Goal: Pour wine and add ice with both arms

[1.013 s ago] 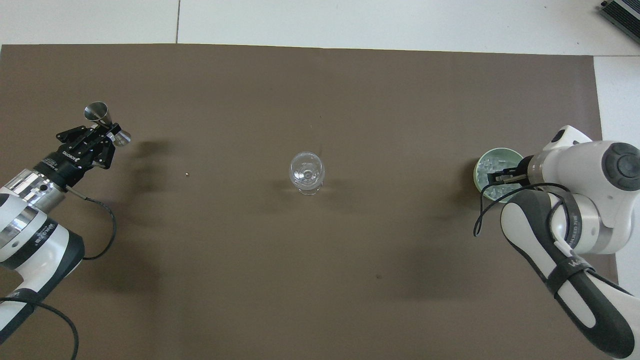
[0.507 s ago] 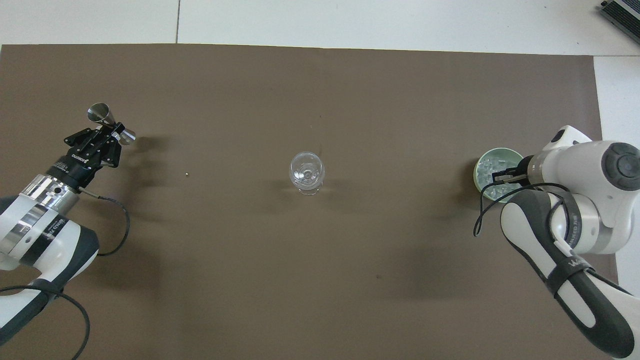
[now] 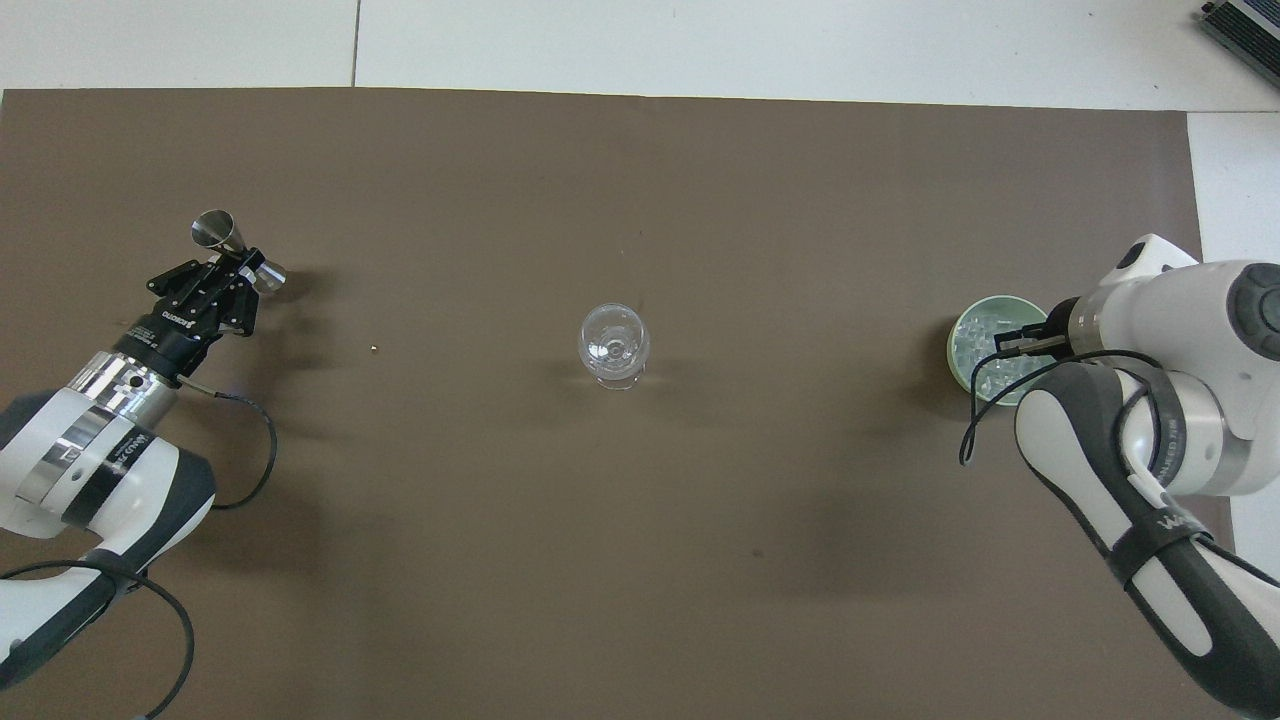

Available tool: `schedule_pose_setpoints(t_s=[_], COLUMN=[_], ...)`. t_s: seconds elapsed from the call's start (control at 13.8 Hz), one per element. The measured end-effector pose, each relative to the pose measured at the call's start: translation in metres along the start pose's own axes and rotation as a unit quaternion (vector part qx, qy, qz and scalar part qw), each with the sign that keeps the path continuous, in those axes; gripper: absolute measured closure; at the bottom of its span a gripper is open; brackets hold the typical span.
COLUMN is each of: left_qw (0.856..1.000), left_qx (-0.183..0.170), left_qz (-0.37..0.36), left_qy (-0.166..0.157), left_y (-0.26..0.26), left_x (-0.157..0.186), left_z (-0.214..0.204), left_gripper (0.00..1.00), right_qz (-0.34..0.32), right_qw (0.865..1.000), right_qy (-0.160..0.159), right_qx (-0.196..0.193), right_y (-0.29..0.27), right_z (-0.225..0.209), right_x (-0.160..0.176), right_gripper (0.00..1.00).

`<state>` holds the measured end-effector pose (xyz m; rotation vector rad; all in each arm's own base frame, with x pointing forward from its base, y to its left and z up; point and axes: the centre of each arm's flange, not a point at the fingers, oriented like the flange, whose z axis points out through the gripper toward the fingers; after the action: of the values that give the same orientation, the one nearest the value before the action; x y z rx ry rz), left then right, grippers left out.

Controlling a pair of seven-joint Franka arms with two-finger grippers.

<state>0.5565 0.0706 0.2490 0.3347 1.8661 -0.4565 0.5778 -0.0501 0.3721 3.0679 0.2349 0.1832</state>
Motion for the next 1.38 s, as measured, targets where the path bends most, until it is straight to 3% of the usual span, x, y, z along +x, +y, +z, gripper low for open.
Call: schedule_pose_setpoints(t_s=[0.43,0.87,1.23,1.38], left_qw=[1.000,1.000,1.000,1.000], left_qx=[0.003,-0.001,0.000,-0.004], left_qz=[0.009,0.011,0.007,0.003], left_qy=[0.007,0.010,0.013,0.015], left_y=[-0.003,0.001,-0.001,0.002], left_x=[0.010,0.014,0.020,0.025], left_z=[0.004,0.001,-0.001,-0.006], left_gripper=[0.78,0.78,0.29,0.24], right_qz=[0.037,0.117,0.176,0.198], right_qw=[0.999,0.993,0.977,0.967], right_qy=[-0.008,0.021,0.078,0.094], right_qx=[0.008,0.029,0.089,0.129], right_y=[-0.031,-0.157,-0.289,-0.320], right_z=[-0.083,-0.157,-0.184,-0.190], right_x=[0.020,0.045,0.040,0.039], right_gripper=[0.70,0.70,0.70,0.70])
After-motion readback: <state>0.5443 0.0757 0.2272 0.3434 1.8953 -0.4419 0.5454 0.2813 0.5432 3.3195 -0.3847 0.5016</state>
